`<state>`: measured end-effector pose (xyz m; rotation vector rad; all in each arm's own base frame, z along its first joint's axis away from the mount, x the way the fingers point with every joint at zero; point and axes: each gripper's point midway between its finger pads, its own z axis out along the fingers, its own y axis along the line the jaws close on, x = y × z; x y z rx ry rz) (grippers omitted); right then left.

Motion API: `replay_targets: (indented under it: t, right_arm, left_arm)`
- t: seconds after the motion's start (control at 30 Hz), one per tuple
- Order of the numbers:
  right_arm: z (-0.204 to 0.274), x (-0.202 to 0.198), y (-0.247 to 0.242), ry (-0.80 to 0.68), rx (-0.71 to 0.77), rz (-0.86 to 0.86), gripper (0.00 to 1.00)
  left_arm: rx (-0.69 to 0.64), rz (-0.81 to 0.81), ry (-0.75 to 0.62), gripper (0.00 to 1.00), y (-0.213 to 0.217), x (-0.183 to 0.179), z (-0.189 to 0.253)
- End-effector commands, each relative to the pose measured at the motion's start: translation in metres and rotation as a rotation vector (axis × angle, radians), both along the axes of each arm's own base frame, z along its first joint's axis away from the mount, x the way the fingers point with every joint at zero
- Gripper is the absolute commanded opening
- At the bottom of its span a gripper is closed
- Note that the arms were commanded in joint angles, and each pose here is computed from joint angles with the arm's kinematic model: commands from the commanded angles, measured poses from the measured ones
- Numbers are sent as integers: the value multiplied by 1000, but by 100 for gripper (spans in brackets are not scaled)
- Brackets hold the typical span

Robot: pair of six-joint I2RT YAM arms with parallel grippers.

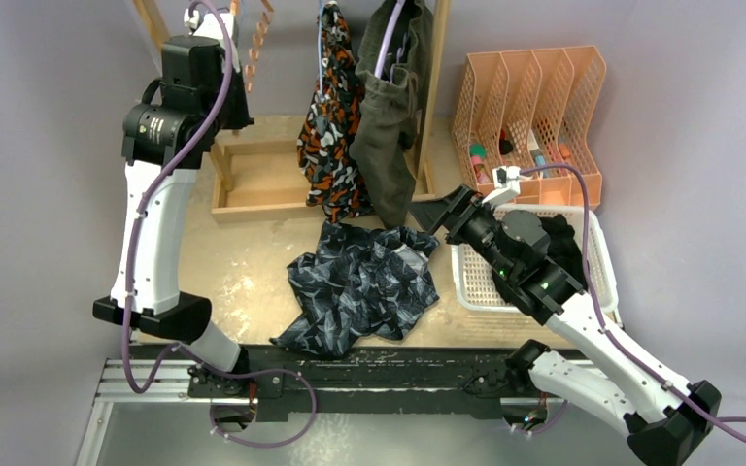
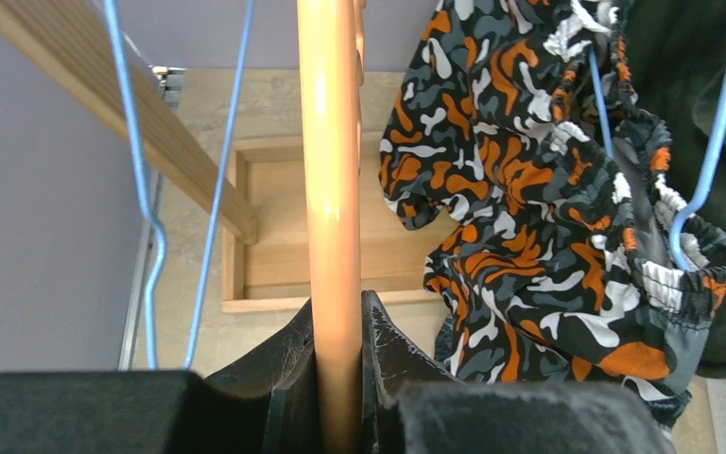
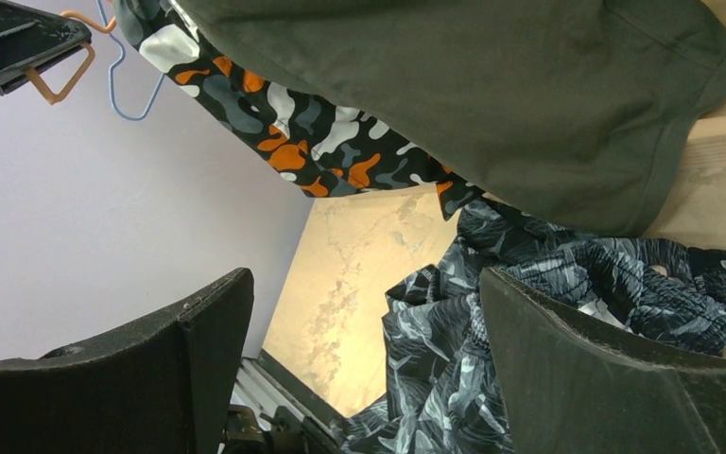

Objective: Remove the shorts from the hanger
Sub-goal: Place the hanger on the clothes rod.

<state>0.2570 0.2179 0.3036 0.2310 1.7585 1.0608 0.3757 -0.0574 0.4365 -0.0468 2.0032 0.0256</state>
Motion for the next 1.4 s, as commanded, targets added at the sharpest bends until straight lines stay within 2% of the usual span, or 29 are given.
replay_targets:
  t: [0.0,0.4,0.53,0.8,1.17,1.37]
  right_arm:
    - [20,3,-5,-57,15,-26,90]
    - [16,5,-4,-49,10,-24,91]
    - [14,5,-6,-46,8,-30,91]
    - [14,4,-5,-42,13,-26,91]
    - [9,5,-3,-25,17,-20,91]
    - [-1,6,-2,-7,0,-22,91]
  left_arm:
    - [-55,-65,-94,0,-13,10,19]
    - [-47,-19,-94,0,1,-4,6]
    - [-59,-7,-140,14,5,-13,17]
    - [-68,20,-163,29,12,-27,26]
    - [-100,39,-174,35,19,-56,21]
    - [-192,37,-215,39,17,-79,9]
